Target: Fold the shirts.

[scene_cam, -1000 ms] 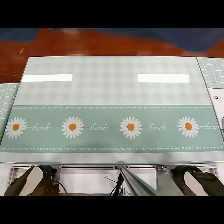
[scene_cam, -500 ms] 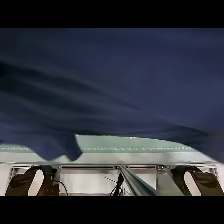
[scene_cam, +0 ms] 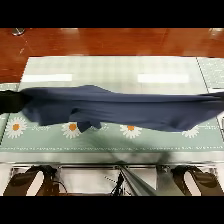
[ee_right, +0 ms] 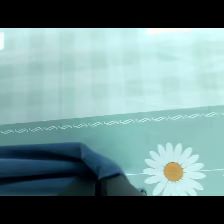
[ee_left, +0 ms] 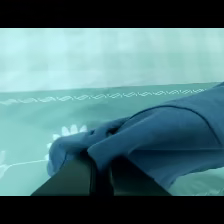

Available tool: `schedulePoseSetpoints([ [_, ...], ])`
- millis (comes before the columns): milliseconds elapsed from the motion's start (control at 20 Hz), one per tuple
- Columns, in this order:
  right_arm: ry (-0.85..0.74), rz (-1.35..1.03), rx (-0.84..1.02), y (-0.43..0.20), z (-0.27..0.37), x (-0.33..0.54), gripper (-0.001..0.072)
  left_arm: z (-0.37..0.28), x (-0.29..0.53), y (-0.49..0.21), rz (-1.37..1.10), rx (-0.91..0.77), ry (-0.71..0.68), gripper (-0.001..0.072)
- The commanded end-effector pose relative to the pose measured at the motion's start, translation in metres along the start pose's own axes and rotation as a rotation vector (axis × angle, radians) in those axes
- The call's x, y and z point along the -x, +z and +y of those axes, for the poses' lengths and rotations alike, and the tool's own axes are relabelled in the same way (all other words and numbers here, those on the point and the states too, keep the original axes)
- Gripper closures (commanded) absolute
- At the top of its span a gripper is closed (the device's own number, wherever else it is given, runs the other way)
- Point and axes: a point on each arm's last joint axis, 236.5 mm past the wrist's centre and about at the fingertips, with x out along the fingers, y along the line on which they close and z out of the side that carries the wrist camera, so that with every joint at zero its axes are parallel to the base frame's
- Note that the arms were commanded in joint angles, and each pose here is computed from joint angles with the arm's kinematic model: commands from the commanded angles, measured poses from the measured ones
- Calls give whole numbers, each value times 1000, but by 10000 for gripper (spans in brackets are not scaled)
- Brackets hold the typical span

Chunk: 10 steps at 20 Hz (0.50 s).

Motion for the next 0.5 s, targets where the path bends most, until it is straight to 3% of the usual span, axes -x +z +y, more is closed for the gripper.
schedulePoseSetpoints([
  [0, 47, 61, -29, 11, 0, -89, 694, 13, -79, 10, -28, 107, -83, 679],
  [450, 201, 201, -187, 61, 12, -306, 693, 60, -246, 84, 48, 319, -155, 679],
])
